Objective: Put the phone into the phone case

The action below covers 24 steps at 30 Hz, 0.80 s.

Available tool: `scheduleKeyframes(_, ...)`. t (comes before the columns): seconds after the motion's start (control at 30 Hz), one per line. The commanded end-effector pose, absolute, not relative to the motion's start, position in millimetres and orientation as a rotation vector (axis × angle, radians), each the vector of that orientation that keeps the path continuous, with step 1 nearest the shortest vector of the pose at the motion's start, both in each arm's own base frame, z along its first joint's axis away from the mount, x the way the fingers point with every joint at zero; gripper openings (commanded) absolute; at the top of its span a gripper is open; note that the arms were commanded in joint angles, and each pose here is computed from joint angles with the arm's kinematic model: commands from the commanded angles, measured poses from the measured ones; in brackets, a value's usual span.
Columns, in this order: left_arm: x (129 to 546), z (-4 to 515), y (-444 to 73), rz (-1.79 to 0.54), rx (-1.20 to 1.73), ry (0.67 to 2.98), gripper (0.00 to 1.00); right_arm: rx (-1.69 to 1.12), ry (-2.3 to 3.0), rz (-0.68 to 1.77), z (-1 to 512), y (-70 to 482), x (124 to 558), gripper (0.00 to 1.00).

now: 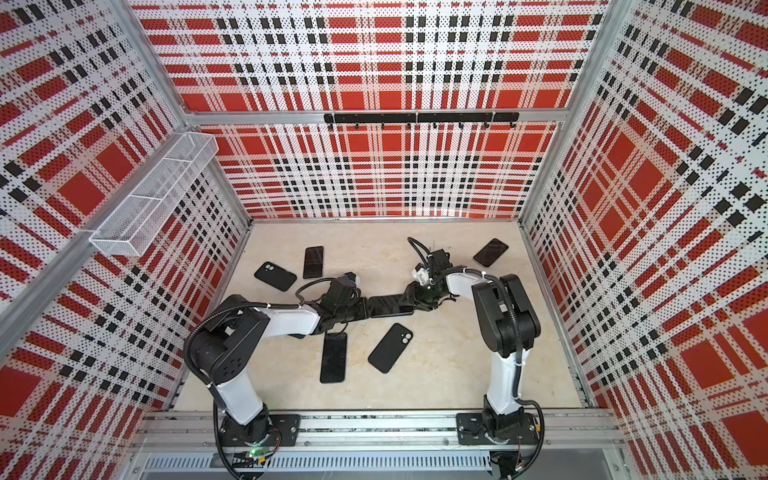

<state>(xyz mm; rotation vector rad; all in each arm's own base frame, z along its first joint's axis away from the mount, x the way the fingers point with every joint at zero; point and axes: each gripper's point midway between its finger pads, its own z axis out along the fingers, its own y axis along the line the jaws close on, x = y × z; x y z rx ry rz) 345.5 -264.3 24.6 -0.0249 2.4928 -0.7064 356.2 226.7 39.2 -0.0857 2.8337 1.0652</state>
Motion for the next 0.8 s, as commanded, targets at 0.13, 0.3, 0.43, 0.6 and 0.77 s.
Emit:
scheduleKeyframes(0.13, 324.1, -17.0, -250.6, -0.595, -0.018, 2.644, 0.3, -0.132, 2.86, 0.877, 49.3, 212.1, 357.1, 0.63)
scheduleKeyframes(0.3, 324.2, -16.5, -254.5, -0.615, -0.005, 2.641, 0.28, -0.136, 2.845, 0.831, 59.3, 207.9, 360.1, 0.65)
scheduleKeyframes(0.43, 324.4, -11.0, -265.2, -0.699, 0.003, 2.617, 0.28, -0.142, 2.83, 0.886, 63.1, 213.1, 358.8, 0.64)
scheduleKeyframes(0.6, 323.2, -15.5, -267.4, -0.672, 0.019, 2.633, 0.27, -0.145, 2.839, 0.872, 61.9, 212.8, 359.0, 0.63)
scheduleKeyframes(0.77, 322.9, -18.3, -264.1, -0.647, 0.017, 2.644, 0.25, -0.151, 2.85, 0.71, 72.7, 197.3, 364.7, 0.63)
